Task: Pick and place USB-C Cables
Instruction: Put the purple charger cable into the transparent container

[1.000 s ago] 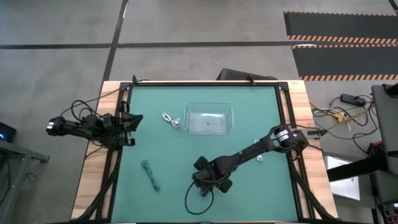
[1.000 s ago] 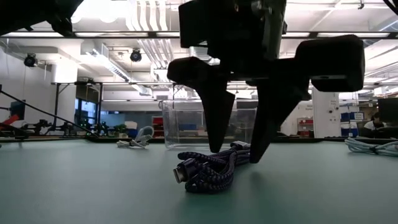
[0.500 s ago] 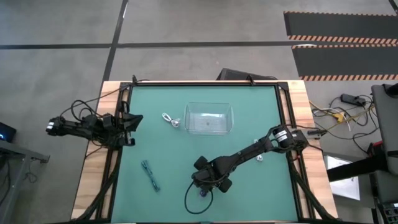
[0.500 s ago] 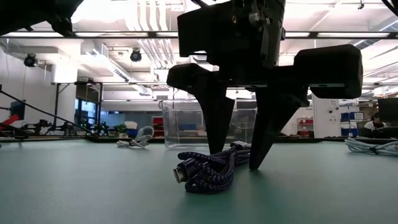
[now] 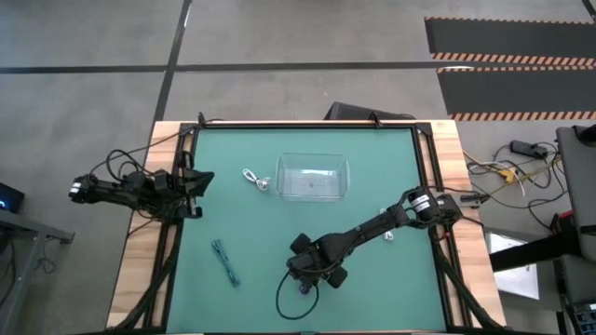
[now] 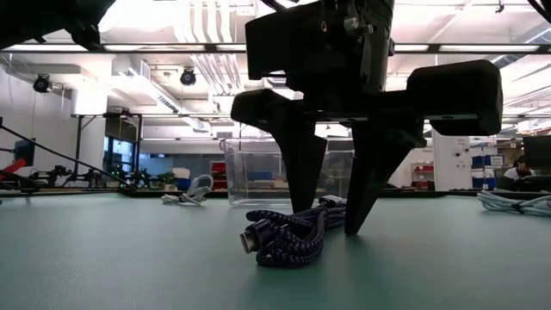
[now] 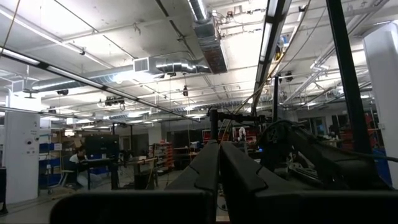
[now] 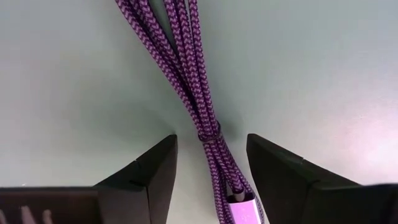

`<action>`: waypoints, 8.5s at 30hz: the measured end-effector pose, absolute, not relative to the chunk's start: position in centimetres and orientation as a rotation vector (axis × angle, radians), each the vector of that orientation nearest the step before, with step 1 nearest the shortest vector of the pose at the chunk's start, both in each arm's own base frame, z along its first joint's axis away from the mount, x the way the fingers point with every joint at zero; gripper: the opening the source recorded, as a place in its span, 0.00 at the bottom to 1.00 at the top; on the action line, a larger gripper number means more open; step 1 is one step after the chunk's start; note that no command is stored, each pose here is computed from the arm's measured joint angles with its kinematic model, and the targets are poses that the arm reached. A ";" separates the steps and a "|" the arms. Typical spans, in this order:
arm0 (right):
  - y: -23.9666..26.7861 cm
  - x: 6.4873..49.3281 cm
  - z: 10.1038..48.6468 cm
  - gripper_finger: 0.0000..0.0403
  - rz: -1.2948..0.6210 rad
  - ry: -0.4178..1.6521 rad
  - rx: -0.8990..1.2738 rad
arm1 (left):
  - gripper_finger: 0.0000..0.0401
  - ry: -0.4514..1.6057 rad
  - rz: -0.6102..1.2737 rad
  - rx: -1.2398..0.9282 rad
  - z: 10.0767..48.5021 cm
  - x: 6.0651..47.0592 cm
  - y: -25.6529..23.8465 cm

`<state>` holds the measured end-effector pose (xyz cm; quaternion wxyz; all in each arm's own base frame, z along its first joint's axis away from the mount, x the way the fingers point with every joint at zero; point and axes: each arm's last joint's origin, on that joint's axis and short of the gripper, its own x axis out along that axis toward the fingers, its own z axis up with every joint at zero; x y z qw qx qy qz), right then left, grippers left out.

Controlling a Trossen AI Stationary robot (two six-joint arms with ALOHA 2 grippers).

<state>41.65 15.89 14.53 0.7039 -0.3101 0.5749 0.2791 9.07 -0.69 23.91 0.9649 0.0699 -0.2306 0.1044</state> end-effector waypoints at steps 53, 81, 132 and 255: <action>15.3 41.8 14.8 0.06 0.614 1.275 -0.675 | 0.00 -0.465 0.211 0.142 23.9 9.1 -0.7; 10.0 45.6 24.4 0.06 0.171 1.175 -0.153 | 0.00 -0.465 0.211 0.142 23.9 9.1 -0.7; -8.8 42.8 29.8 0.06 -0.206 1.393 -0.066 | 0.00 -0.465 0.211 0.141 23.9 9.1 -0.7; -12.1 41.5 20.0 0.06 -0.114 1.336 -0.003 | 0.00 -0.448 0.207 0.142 23.7 9.2 -0.7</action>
